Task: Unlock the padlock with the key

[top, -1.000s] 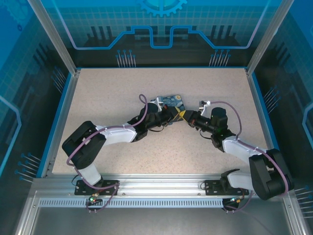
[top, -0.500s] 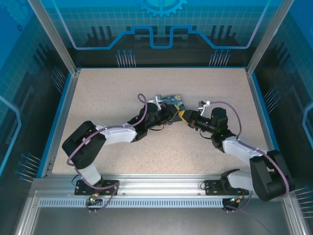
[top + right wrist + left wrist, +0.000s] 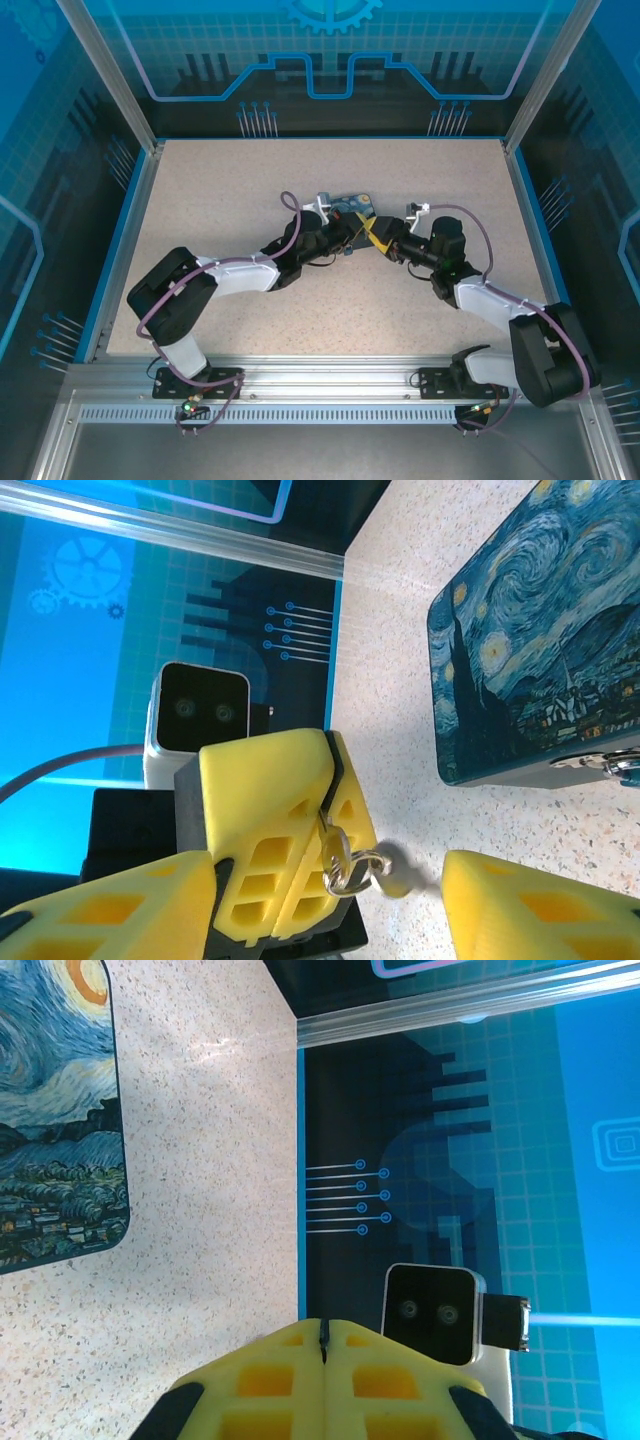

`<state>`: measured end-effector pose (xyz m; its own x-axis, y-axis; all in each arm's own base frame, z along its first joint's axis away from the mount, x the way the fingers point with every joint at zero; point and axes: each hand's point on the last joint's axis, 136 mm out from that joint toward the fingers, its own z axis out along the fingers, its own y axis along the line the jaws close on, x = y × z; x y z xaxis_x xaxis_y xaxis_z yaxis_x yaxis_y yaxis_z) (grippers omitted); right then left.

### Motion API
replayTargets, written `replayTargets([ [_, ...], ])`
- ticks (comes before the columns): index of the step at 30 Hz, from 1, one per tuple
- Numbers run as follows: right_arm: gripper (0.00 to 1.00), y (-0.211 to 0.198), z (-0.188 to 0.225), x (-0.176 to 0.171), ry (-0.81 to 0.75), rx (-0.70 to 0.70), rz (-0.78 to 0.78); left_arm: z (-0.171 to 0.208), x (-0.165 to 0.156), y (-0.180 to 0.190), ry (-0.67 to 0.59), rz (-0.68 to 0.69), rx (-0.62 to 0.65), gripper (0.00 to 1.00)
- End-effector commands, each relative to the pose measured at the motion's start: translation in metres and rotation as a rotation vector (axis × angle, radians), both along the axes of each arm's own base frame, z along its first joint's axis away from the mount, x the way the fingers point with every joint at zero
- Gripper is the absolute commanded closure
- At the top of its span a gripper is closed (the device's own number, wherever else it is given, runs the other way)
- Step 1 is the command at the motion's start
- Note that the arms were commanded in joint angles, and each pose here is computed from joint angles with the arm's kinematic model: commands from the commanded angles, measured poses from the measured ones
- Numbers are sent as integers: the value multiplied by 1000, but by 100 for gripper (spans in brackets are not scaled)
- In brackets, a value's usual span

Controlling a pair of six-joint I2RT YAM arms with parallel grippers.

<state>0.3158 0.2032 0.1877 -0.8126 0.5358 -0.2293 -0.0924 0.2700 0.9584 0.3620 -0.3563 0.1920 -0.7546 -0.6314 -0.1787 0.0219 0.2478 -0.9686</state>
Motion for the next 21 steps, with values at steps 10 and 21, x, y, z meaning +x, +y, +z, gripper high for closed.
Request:
replayTargets([
  [10,49,-11,19,9,-58,3,-48,11,-2,3,-47,18,-13,100],
  [21,63,-5,24,16,-61,26,-41,16,0,2,-43,41,-57,100],
])
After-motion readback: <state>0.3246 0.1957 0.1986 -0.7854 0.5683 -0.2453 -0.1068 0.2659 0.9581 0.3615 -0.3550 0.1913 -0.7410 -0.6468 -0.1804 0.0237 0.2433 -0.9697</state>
